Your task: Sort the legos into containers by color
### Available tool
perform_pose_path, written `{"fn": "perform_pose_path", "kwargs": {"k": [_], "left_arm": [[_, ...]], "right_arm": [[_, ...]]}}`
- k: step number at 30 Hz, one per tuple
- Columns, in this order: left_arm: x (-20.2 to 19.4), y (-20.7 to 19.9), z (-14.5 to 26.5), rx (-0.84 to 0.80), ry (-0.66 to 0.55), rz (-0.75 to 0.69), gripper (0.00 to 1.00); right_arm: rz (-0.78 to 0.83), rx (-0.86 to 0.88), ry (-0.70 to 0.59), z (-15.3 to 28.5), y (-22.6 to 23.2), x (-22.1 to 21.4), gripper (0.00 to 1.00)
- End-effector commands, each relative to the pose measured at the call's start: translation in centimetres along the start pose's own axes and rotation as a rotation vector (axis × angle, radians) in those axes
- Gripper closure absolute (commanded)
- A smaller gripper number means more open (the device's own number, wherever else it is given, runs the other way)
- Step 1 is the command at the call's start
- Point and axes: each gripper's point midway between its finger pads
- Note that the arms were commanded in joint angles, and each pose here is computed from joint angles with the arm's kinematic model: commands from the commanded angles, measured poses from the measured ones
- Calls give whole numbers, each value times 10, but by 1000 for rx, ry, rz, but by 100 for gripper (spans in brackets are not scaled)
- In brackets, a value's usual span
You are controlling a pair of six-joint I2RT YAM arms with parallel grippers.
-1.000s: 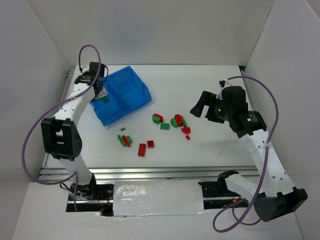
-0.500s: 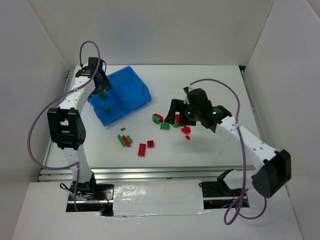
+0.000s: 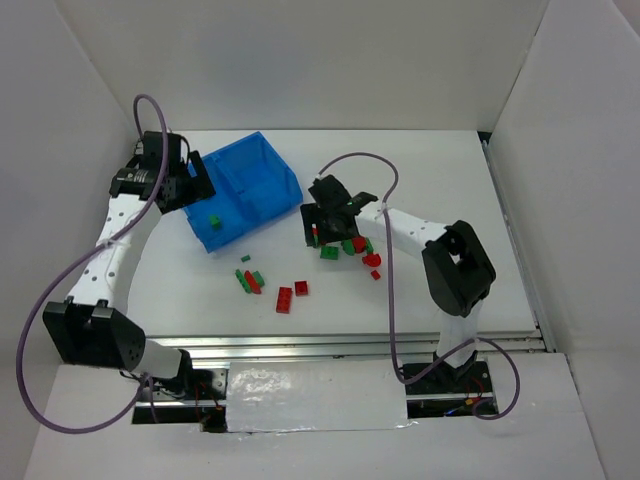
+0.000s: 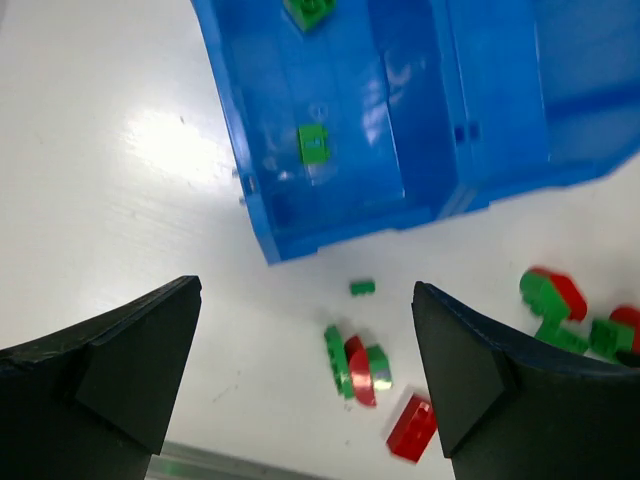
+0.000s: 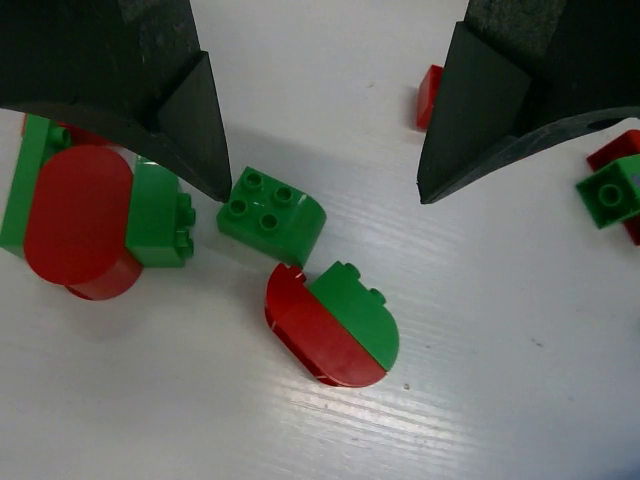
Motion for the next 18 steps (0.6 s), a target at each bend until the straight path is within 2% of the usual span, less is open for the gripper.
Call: {"fn": "perform_pose_path", "kwargs": {"k": [1,7,10,18], "left_arm": [[-32,4,9,-59,85,-87,1],[-55,4,20,-140,153,-156,0],[-60,4,25,-159,158,-155,0],[-61,2,35,-195,156,-164,1]], "right_arm": [[108,-21,-54,-2,-6,19,17],[383,98,-82,-13,-7,3,15],[449,216,-17,-18,-2,-8,17],[510,203,25,-28,-6,-4,19]]}}
Point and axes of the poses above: each gripper's point midway between its finger pads, its own z axis back along the fingers, its own y axis along the line the jaws close on, x = y × z, and after that the axes turned 8 degrees about z, right-handed
